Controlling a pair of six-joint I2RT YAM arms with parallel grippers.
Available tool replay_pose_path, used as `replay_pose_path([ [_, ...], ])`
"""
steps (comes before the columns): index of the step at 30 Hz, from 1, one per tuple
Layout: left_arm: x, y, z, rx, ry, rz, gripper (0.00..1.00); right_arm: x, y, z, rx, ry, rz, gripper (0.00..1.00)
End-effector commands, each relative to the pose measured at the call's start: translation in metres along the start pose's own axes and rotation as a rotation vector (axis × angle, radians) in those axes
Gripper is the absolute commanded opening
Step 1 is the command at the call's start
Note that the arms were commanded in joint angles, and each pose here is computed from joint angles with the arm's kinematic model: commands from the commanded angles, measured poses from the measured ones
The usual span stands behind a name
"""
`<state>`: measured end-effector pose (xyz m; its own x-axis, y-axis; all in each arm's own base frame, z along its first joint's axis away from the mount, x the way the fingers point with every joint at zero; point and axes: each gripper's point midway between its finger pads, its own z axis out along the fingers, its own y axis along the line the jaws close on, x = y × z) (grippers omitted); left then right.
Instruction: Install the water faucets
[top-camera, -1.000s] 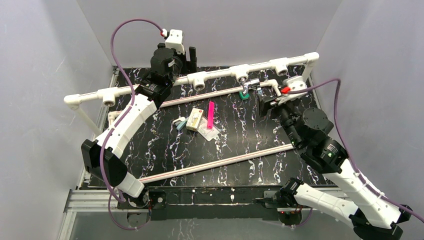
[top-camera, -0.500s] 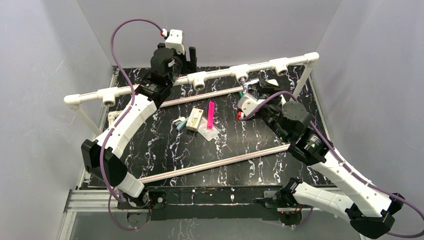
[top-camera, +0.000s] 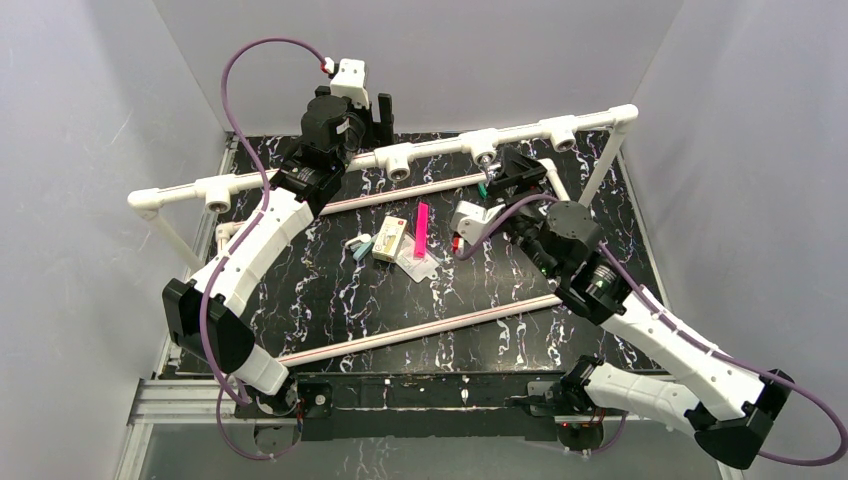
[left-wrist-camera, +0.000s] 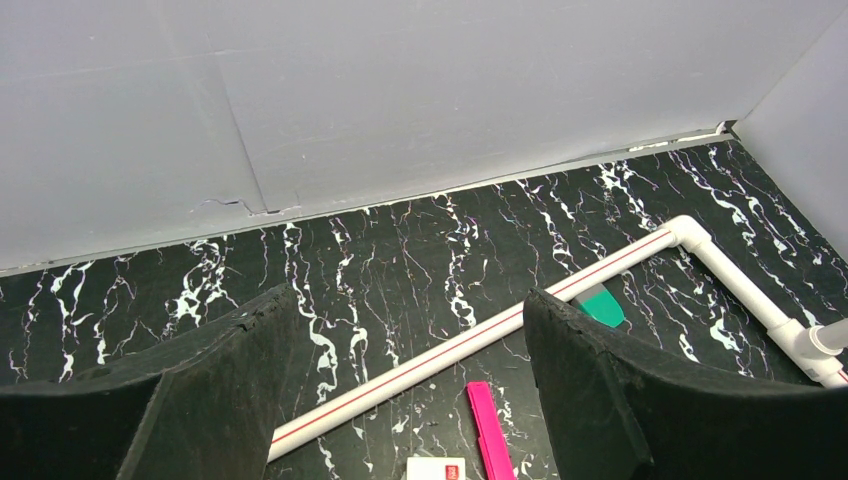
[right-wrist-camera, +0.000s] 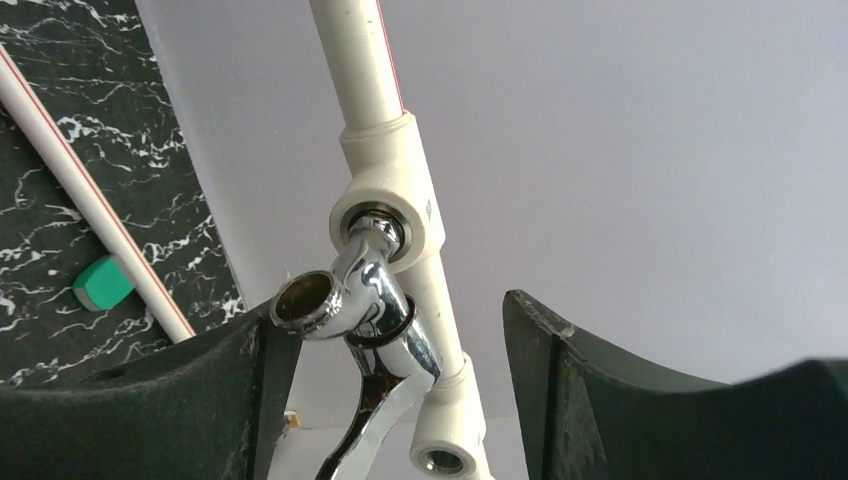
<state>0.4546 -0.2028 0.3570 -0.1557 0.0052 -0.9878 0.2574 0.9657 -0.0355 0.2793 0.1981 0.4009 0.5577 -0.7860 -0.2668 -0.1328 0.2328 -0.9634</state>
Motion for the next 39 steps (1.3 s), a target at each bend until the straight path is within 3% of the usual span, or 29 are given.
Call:
replay_pose_path([
  [1, 0.098, 0.006, 0.008, -0.020, 0.281, 0.066, 0.80, -0.005, -0.016, 0.007, 0.075, -0.014, -0.096, 0.77],
  [17, 0.098, 0.007, 0.008, -0.023, 0.280, 0.071, 0.80, 0.002, 0.001, 0.024, 0.056, 0.033, -0.177, 0.56],
  [25, 0.097, 0.007, 0.006, -0.023, 0.278, 0.071, 0.80, 0.004, 0.014, 0.026, 0.035, 0.035, -0.094, 0.18],
  [28, 0.097, 0.008, 0.006, -0.025, 0.278, 0.071, 0.80, 0.005, 0.018, 0.026, 0.032, 0.037, -0.015, 0.01],
  [34, 0.098, 0.008, 0.007, -0.025, 0.280, 0.073, 0.80, 0.002, 0.031, 0.027, 0.022, 0.024, 0.209, 0.01],
  [39, 0.099, 0.008, 0.007, -0.026, 0.282, 0.073, 0.80, -0.008, 0.032, 0.028, 0.067, -0.009, 0.578, 0.01],
])
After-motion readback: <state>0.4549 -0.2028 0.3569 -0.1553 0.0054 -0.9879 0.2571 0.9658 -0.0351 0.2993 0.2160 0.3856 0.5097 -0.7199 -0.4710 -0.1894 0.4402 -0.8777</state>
